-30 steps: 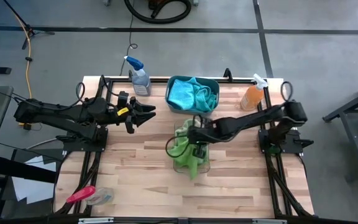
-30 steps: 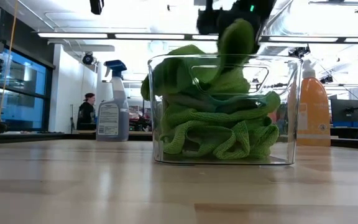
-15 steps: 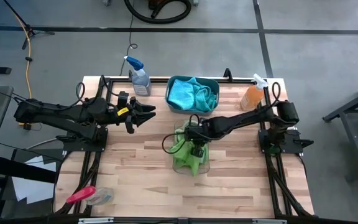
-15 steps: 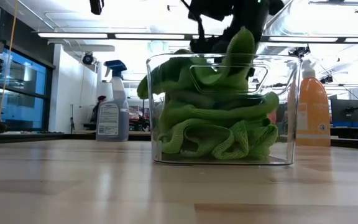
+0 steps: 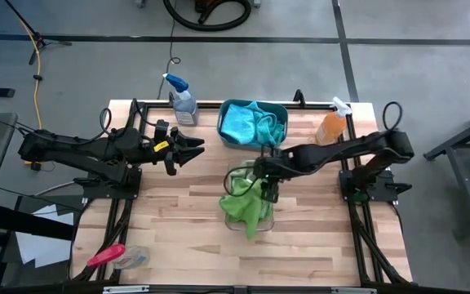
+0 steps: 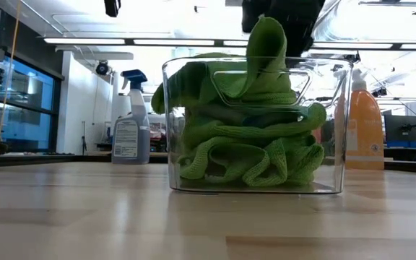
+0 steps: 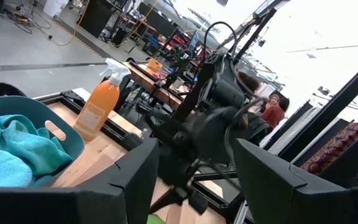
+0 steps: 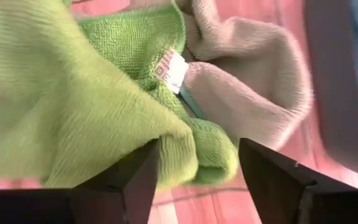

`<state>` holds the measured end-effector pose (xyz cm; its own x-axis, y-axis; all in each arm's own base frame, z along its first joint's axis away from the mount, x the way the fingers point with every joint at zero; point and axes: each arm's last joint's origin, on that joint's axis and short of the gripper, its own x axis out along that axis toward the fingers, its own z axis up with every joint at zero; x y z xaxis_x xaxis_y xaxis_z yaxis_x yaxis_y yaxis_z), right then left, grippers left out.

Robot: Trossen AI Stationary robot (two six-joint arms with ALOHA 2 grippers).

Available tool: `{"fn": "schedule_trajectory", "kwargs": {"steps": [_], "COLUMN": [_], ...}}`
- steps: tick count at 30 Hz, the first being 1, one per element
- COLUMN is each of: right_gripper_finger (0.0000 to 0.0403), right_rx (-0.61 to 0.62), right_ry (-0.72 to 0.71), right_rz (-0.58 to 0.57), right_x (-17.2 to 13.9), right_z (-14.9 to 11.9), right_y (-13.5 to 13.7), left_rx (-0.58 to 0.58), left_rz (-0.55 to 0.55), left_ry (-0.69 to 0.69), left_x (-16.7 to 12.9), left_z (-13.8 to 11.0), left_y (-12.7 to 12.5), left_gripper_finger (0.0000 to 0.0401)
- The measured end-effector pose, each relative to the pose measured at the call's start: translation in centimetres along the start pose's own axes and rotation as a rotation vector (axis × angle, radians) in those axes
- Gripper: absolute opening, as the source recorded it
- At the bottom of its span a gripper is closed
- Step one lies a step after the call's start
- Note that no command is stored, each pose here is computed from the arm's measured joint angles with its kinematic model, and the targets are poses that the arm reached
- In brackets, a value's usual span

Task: Sort microfiber towel by color & place in baskets
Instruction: Put the green microfiber towel into the transparent bin, then return to Home Position

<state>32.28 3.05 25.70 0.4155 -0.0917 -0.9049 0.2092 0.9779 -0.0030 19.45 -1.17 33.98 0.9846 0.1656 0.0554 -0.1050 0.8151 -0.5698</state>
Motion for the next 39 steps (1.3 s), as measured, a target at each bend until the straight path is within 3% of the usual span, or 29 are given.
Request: {"fn": "schedule_trajectory", "kwargs": {"steps": [4,17,23,32,35,39], "right_gripper_finger": [0.0236,0.0238,0.0238,0.0236,0.0236,0.0236], "right_rx": [-0.003,0.008,0.027,0.266,0.351,0.382], "right_ry": [-0.01,-0.012,-0.032,-0.042,-0.115,-0.286], "right_rz": [-0.001,-0.048,-0.09,0.02,0.101,0.231], "right_x": [-1.7,-6.3,-7.3,-5.5,-5.9,-7.4], "right_z": [-0.4,-2.5,-4.7,-12.6,-13.5,-12.6], "right_y": [-0.4,-1.6,-1.3,-0.9,-0.7,-0.5], "left_rx": [0.001,0.001,0.002,0.002,0.002,0.035], "left_rz": [0.0,0.017,0.017,0.017,0.017,0.005], "left_ry": [0.0,-0.012,-0.011,-0.011,-0.01,-0.002], "left_x": [0.0,0.0,0.0,0.0,0.0,0.0], "left_z": [0.0,0.0,0.0,0.0,0.0,0.0], "left_y": [0.0,0.0,0.0,0.0,0.0,0.0], "left_gripper_finger": [0.0198,0.0198,0.0198,0.0198,0.0198,0.0198]}}
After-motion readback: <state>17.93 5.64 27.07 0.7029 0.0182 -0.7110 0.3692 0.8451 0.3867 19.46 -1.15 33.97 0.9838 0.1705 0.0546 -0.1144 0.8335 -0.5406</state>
